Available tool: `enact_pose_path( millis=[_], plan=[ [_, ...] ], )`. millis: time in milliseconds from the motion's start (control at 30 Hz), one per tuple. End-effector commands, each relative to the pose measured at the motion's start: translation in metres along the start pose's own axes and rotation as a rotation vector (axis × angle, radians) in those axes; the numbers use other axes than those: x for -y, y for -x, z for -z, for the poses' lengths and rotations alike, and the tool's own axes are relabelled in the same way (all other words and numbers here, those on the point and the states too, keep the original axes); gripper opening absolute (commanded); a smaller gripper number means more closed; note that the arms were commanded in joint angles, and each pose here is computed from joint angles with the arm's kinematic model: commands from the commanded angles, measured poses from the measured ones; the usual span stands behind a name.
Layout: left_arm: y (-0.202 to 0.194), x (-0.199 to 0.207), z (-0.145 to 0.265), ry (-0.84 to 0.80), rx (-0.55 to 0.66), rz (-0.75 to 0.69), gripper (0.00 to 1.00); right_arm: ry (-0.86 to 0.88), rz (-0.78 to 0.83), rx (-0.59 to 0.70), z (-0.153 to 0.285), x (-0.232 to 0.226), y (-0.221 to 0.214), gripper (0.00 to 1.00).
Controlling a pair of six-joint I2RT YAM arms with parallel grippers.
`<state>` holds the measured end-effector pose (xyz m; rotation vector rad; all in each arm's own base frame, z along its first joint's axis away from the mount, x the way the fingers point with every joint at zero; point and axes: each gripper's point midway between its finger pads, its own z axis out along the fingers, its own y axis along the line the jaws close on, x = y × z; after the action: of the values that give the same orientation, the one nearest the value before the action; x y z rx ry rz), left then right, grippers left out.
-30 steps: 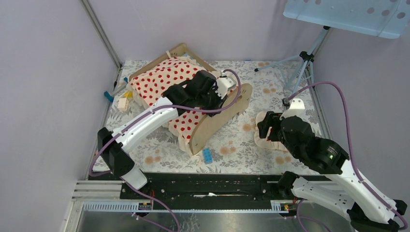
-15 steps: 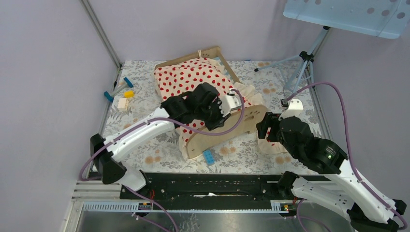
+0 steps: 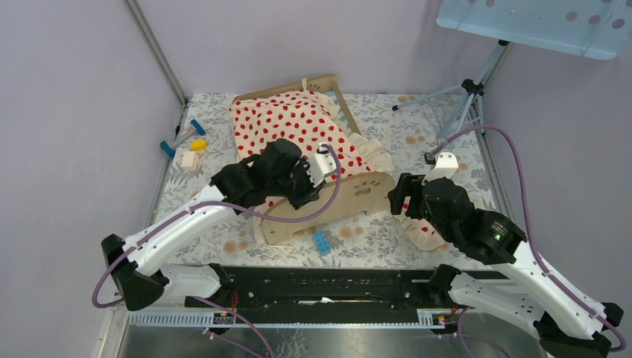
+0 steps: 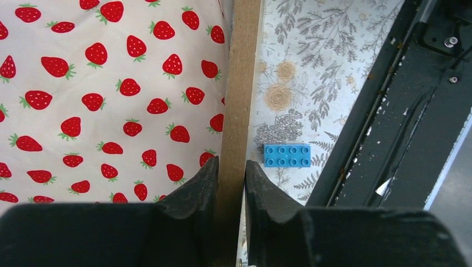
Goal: Set up the pet bed
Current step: Adjust the bed frame at the center of the board.
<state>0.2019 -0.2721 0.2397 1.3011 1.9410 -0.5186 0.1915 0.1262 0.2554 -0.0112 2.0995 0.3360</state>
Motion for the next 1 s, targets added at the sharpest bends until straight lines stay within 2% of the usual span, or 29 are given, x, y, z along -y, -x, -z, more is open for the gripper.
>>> enact_pose_path(
  millis=[0, 67, 200, 267, 467, 600, 733, 967],
  plan=[
    [-0.041, -0.071, 0.019, 0.349, -0.106, 0.109, 0.17, 0.007, -0.018, 0.01, -0.004, -0.004, 0.003, 0.78],
    [-0.046, -0.075, 0.023, 0.377, -0.099, 0.143, 0.24, -0.009, -0.018, 0.01, -0.005, -0.003, 0.003, 0.8],
    [-0.039, -0.066, 0.036, 0.363, -0.006, 0.195, 0.47, -0.055, -0.023, 0.018, -0.008, 0.0, 0.009, 0.84],
    [-0.034, -0.06, 0.042, 0.345, 0.038, 0.22, 0.53, -0.078, -0.017, 0.028, -0.01, 0.001, 0.015, 0.84],
    [-0.018, -0.041, 0.064, 0.286, 0.153, 0.297, 0.59, -0.135, 0.003, 0.066, -0.019, -0.009, 0.045, 0.86],
    [-0.015, -0.042, 0.084, 0.341, 0.245, 0.446, 0.65, -0.18, 0.029, 0.073, -0.032, -0.017, 0.067, 0.87],
    [-0.019, -0.044, 0.102, 0.404, 0.339, 0.629, 0.71, -0.169, 0.006, 0.007, -0.063, -0.014, 0.077, 0.88],
    [-0.04, -0.044, 0.136, 0.494, 0.463, 0.881, 0.72, -0.116, -0.008, -0.135, -0.12, -0.005, 0.084, 0.9]
  ],
)
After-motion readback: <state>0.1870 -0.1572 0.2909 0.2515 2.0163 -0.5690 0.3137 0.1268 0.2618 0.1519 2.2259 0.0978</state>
